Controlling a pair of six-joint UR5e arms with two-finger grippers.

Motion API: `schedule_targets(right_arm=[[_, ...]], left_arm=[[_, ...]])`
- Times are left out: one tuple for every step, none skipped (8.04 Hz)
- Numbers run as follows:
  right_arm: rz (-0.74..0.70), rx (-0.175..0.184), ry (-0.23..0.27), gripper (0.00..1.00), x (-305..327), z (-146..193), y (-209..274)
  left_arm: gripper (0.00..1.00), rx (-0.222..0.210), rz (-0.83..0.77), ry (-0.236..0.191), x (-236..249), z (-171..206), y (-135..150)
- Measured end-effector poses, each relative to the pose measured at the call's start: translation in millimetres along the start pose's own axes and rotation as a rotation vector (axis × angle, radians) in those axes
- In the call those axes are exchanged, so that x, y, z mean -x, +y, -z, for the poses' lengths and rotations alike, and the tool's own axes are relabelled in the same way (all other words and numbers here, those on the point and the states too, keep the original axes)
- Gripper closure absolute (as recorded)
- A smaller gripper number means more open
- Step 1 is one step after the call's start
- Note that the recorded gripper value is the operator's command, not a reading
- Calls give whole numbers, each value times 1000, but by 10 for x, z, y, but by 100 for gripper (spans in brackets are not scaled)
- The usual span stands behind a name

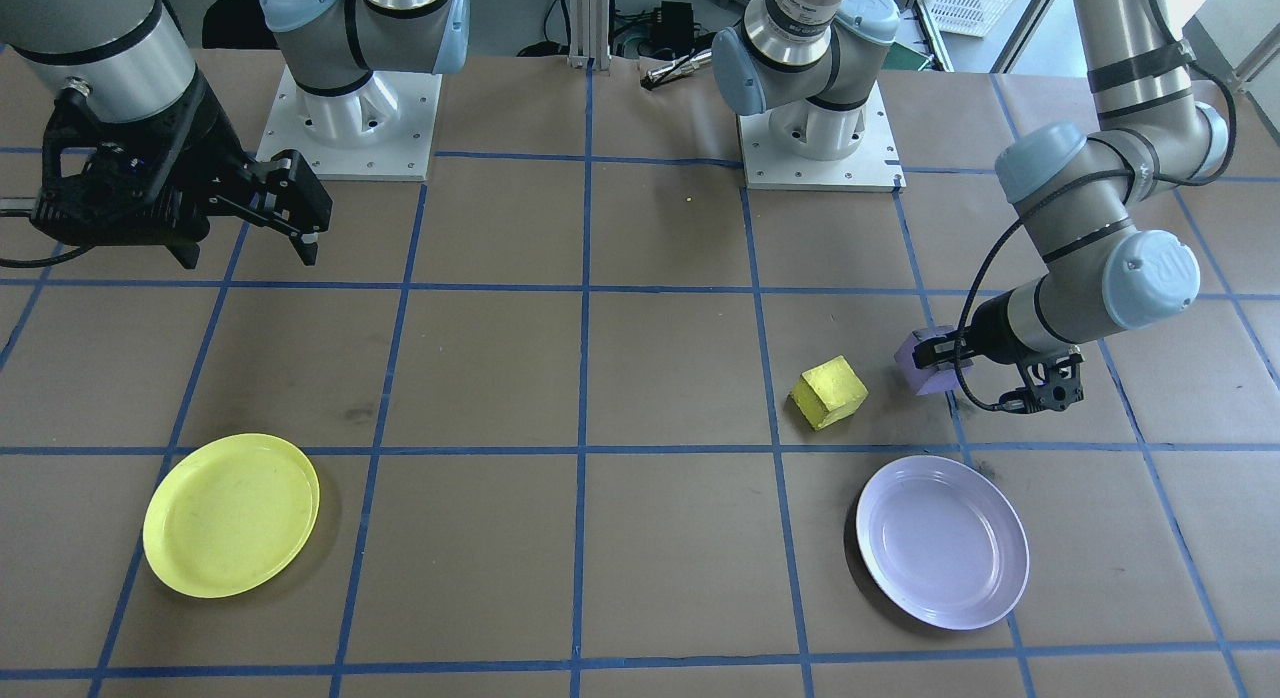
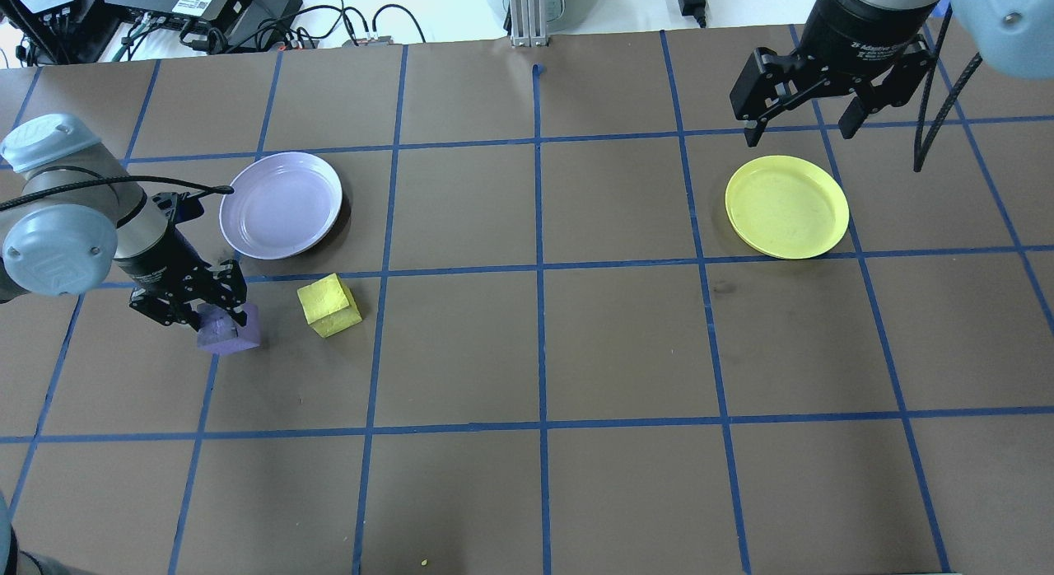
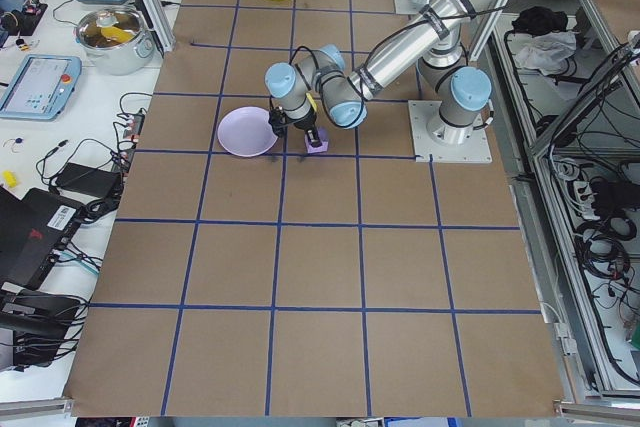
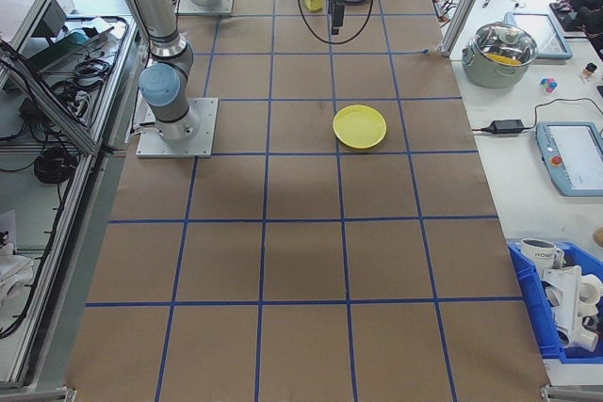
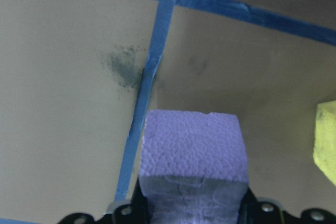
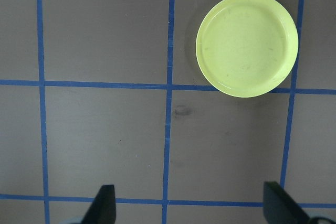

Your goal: Sort blocks by color into plates

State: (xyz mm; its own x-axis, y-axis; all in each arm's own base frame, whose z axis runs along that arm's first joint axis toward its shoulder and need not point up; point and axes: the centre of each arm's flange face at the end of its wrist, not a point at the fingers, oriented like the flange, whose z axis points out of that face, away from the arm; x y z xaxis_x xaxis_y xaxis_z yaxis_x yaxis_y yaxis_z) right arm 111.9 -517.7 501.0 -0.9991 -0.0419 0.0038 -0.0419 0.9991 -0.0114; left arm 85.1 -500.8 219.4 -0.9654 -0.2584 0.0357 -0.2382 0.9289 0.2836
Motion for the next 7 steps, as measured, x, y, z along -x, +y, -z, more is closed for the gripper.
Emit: schedule_targets(right_arm=[[-1,3,0,0,0,-19,3],[-2,7,-1,0,1,-41,7],[-2,10,-2,0,2,-58,9],[-1,11,-2,0,2,-66,11],[-1,12,-3,0,4,-69,11],[0,11,-4,0,4,-70,11],[1,11,-4,0,4,-71,10]], left_arm=[[100,-37,-23,19,-138,156,55],[100,-76,-54,28,-240,343,43],[100,-92,-90,34,-283,560,-47],[100,-99,-127,36,-293,793,-217],[100,-83,-156,40,-291,966,-428],[100,-69,-181,39,-332,1107,-627],[100,-72,-207,29,-425,1228,-806]])
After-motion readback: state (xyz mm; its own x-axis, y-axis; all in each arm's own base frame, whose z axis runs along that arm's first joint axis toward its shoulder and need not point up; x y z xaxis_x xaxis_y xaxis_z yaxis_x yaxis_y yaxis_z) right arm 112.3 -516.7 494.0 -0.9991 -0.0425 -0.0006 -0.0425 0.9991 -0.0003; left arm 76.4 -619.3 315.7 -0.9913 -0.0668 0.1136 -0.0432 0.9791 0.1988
